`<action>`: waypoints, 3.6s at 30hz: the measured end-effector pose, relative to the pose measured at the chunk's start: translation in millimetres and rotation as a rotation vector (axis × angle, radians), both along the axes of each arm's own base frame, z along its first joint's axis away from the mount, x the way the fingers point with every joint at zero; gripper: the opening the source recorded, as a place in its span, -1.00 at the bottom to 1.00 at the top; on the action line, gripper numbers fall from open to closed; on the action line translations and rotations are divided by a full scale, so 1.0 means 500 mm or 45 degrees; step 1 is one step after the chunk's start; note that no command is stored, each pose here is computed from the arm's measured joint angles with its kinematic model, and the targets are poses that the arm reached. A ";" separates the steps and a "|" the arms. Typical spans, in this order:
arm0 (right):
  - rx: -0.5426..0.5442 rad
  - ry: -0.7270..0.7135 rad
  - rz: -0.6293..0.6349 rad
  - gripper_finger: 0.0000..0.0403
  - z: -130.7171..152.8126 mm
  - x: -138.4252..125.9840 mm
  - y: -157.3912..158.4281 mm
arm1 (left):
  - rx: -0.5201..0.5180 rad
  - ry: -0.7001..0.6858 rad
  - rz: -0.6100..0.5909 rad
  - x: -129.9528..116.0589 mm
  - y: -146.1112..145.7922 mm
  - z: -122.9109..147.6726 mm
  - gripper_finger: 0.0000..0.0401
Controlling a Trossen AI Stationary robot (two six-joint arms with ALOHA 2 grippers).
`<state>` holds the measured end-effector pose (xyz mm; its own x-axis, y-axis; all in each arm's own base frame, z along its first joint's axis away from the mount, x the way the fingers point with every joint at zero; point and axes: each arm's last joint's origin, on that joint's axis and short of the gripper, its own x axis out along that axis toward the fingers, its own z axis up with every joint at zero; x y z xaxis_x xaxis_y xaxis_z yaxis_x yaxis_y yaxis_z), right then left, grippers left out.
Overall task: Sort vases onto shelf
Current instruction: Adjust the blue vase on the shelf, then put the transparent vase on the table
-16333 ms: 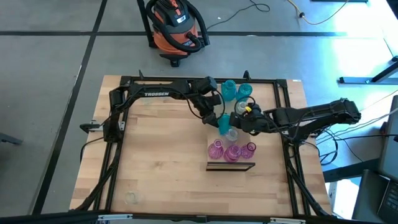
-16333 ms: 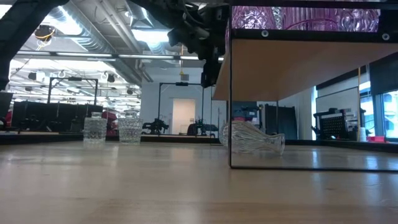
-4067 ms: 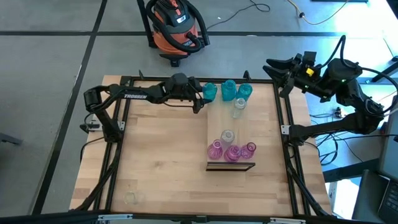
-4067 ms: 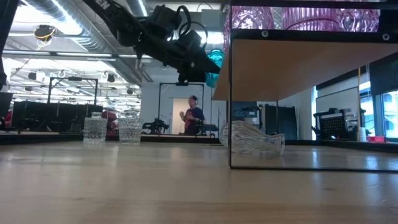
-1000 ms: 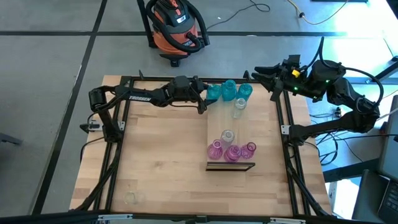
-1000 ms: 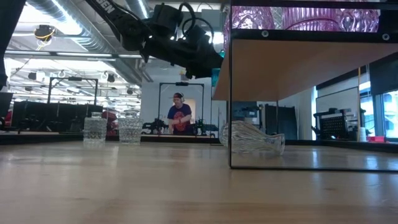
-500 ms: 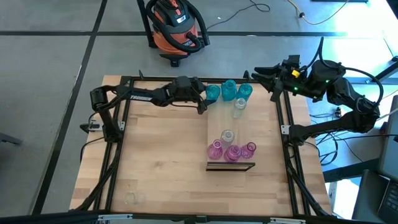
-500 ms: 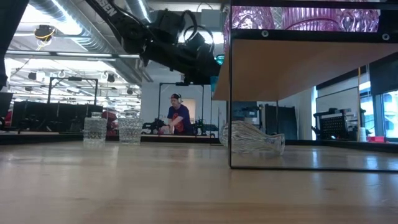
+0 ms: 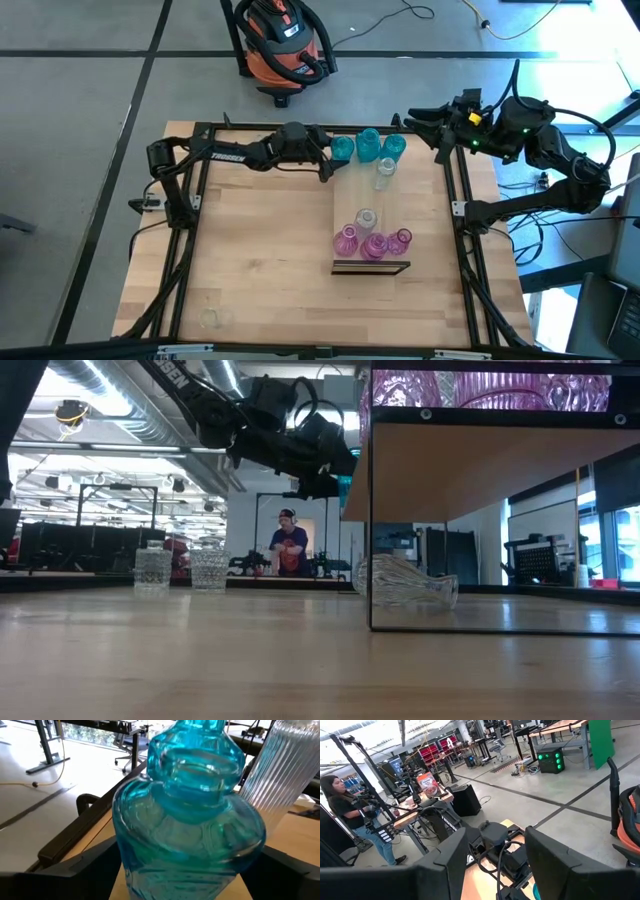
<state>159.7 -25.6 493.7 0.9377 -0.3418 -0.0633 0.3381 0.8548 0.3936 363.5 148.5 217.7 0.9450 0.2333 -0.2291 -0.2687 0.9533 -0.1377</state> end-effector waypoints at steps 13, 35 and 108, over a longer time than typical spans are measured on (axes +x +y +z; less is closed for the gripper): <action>0.007 0.039 0.009 -0.11 -0.010 0.027 -0.003 | 0.063 -0.134 0.010 -0.019 -0.011 0.069 0.98; -0.046 0.002 -0.025 -0.11 -0.004 0.042 -0.006 | -0.316 0.358 0.250 -0.090 -0.025 0.059 0.26; 0.414 0.424 0.254 -0.21 -0.107 0.033 0.148 | -0.791 0.134 -0.320 -0.272 -0.408 0.045 -1.00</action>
